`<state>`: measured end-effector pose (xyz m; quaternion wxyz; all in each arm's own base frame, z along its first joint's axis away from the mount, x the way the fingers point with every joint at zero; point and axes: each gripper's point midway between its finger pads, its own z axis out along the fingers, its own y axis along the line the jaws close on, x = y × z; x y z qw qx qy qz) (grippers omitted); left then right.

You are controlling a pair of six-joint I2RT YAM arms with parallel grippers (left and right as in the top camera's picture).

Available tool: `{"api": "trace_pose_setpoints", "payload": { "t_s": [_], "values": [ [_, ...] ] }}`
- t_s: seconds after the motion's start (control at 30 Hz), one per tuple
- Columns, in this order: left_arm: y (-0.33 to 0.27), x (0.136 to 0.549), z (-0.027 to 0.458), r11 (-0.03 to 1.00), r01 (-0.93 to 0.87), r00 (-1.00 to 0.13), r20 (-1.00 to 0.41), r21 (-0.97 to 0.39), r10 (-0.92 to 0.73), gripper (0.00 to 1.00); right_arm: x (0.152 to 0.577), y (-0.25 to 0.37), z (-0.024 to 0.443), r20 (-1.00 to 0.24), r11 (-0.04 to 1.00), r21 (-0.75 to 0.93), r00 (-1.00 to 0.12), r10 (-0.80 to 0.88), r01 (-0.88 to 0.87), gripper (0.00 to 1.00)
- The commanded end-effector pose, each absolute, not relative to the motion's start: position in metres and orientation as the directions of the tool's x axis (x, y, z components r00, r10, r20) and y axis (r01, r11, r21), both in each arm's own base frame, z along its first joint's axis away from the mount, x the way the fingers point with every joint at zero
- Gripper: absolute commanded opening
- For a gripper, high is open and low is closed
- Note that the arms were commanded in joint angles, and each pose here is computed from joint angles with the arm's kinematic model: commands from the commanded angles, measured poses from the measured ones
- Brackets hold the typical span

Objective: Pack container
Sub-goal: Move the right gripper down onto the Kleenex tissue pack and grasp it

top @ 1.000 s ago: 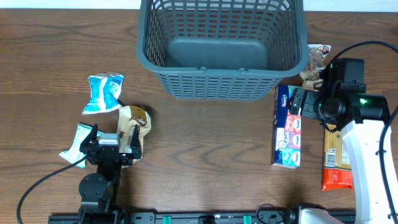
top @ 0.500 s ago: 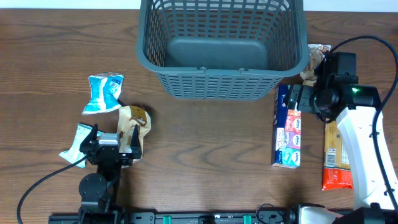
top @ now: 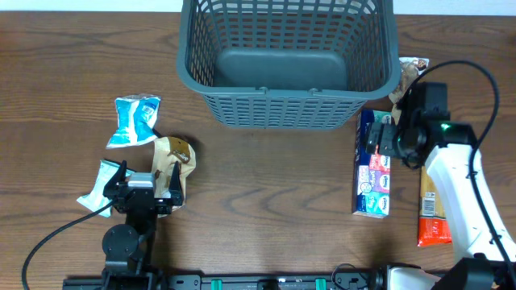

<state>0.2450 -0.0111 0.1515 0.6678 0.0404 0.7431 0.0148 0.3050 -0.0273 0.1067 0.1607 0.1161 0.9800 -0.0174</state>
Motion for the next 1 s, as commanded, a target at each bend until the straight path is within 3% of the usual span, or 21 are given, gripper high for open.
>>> {"api": "trace_pose_setpoints", "payload": {
  "t_s": [0.0,0.33,0.63,0.97],
  "values": [
    [-0.009,0.244,0.136,0.996,0.031,-0.156,-0.984,0.088,0.091,0.99,0.294,-0.022,0.088,-0.297,0.978,-0.013,-0.934,0.197,0.210,0.99],
    [-0.009,0.244,0.136,0.996,0.032,-0.156,-0.984,0.087,0.091,0.99,0.276,-0.014,0.037,-0.273,0.968,0.042,-0.929,0.248,0.246,0.99],
    [-0.009,0.244,0.136,0.996,0.032,-0.156,-0.984,0.087,0.091,0.99,0.288,-0.025,0.036,-0.346,0.948,0.020,-0.887,0.305,0.318,0.99],
    [-0.009,0.244,0.136,0.996,0.032,-0.156,-0.984,0.087,0.091,0.99,0.282,-0.029,0.012,-0.282,0.940,-0.024,-0.904,0.321,0.342,0.99]
  ]
}}
